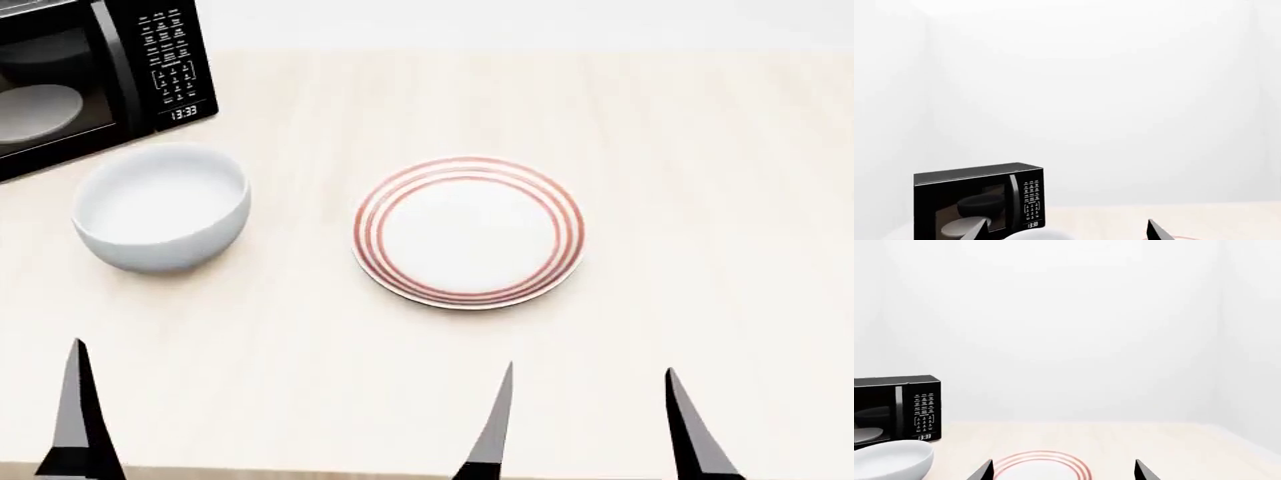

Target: Pick up the white bowl and put it on the plate.

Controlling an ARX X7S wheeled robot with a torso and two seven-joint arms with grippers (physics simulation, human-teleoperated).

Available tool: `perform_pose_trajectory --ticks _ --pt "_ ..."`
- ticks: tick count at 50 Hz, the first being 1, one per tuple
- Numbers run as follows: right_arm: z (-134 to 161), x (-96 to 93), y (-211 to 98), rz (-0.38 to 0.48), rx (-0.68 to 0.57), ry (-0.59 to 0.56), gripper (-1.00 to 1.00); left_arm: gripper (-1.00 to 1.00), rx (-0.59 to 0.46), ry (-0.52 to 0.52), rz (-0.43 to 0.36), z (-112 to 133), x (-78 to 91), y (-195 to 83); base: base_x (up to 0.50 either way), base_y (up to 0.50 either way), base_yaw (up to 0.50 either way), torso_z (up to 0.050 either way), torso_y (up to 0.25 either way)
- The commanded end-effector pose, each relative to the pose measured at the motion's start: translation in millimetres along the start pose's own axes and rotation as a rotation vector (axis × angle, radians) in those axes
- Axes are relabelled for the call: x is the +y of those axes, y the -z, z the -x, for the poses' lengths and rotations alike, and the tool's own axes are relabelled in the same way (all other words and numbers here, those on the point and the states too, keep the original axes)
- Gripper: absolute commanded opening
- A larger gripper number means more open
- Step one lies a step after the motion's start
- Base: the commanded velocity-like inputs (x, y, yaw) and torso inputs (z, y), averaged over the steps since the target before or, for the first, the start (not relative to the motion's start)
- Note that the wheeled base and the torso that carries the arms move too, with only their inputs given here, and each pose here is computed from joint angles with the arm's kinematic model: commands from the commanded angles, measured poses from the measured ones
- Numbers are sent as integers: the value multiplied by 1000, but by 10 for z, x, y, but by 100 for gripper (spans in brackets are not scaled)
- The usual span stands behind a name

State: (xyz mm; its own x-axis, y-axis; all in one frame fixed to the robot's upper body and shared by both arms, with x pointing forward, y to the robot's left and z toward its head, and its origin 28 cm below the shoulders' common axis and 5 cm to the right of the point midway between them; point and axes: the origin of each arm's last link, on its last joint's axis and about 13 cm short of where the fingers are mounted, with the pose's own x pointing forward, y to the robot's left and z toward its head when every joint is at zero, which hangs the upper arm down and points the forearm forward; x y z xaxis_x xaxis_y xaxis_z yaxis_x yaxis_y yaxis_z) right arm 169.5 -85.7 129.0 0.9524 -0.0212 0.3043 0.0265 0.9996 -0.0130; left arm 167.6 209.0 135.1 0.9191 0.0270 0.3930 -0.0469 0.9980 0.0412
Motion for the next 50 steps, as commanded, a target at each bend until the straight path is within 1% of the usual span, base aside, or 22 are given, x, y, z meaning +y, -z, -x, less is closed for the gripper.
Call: perform_pose_trajectory --ticks 1,15,28,42,49,50 --pt "9 1 -23 -5 -11 -1 100 100 -1 0 7 1 4 -14 316 0 0 0 0" --pt "8 5 -24 -7 -12 -1 100 100 1 -1 0 -1 9 4 362 0 0 0 0" --pt "5 11 -20 3 -11 -3 100 100 2 -3 0 -4 12 12 425 0 0 0 0" --pt "9 10 -30 -5 -19 -4 100 100 2 -5 -1 -3 16 12 425 0 0 0 0" --pt "11 14 -31 5 -23 -1 100 100 4 -6 -3 -2 15 7 183 0 0 0 0" --pt "25 34 -11 6 -10 -3 100 100 -80 -149 -67 -126 340 -332 0 0 0 0 15"
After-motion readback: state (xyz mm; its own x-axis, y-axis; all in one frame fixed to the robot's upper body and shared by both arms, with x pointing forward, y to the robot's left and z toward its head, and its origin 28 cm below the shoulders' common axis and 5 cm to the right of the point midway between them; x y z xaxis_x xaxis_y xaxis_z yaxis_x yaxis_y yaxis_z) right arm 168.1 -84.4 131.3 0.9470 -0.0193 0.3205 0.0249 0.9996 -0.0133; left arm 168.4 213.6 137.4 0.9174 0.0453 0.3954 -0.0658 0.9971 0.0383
